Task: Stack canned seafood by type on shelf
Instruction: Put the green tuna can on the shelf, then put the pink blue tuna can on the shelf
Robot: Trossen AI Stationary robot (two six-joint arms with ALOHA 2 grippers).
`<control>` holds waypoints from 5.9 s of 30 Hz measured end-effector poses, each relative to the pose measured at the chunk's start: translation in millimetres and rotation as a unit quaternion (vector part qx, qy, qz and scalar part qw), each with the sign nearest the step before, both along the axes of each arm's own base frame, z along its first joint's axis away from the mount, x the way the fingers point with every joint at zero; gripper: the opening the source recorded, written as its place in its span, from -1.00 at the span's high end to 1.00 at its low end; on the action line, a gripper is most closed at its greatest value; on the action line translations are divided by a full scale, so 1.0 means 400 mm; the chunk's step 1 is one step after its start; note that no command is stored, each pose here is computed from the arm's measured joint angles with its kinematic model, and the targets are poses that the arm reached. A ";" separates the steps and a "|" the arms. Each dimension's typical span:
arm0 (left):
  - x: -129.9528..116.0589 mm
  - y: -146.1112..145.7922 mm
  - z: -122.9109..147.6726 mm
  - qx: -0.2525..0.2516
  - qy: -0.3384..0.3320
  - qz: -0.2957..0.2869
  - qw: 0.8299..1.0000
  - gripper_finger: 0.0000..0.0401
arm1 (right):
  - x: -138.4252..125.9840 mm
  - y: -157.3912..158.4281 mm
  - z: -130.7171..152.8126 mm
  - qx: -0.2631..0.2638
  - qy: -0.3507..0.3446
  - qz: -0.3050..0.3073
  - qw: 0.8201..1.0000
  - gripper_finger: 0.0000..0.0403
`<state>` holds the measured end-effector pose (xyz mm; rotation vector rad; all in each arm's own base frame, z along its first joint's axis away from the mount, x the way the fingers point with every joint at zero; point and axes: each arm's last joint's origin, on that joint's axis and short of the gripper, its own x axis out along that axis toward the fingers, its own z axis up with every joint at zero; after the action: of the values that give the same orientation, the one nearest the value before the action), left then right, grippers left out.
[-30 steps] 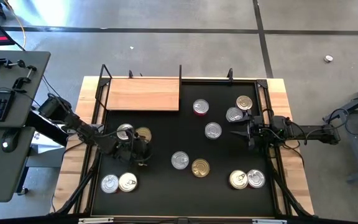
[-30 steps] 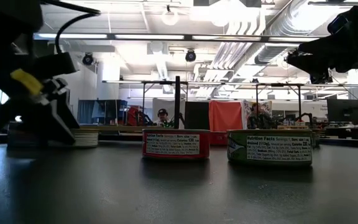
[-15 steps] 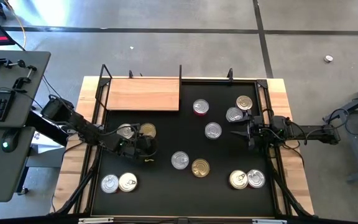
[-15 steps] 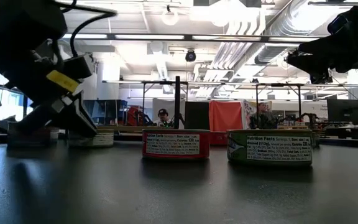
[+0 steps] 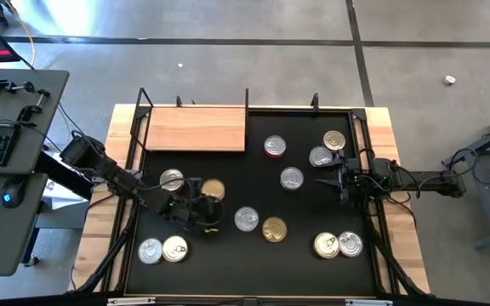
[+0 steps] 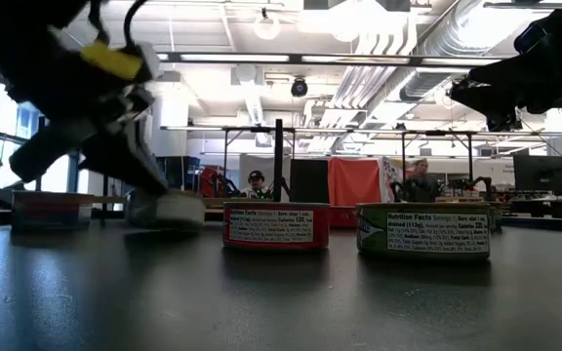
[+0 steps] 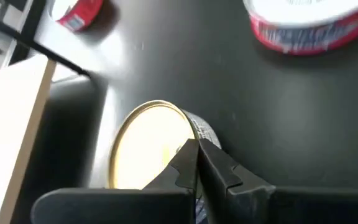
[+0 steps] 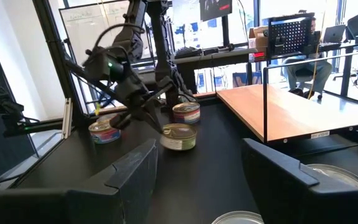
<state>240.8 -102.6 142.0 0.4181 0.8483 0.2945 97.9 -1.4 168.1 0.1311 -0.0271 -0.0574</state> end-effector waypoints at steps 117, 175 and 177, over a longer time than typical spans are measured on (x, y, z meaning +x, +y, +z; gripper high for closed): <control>0.122 0.587 0.047 0.003 -0.098 0.115 0.989 1.00 | 0.000 0.000 0.000 0.000 0.001 0.000 1.000 -0.11; -0.100 0.097 0.242 -0.013 -0.095 0.025 0.995 0.79 | 0.000 0.000 0.000 0.000 0.001 0.000 1.000 -0.11; -0.130 0.039 0.232 -0.031 -0.091 -0.010 0.995 0.84 | 0.000 0.000 0.000 0.000 0.001 0.000 1.000 -0.11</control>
<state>189.0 -87.1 234.7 0.3354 0.6732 0.2830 98.0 -1.4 167.9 0.1310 -0.0261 -0.0573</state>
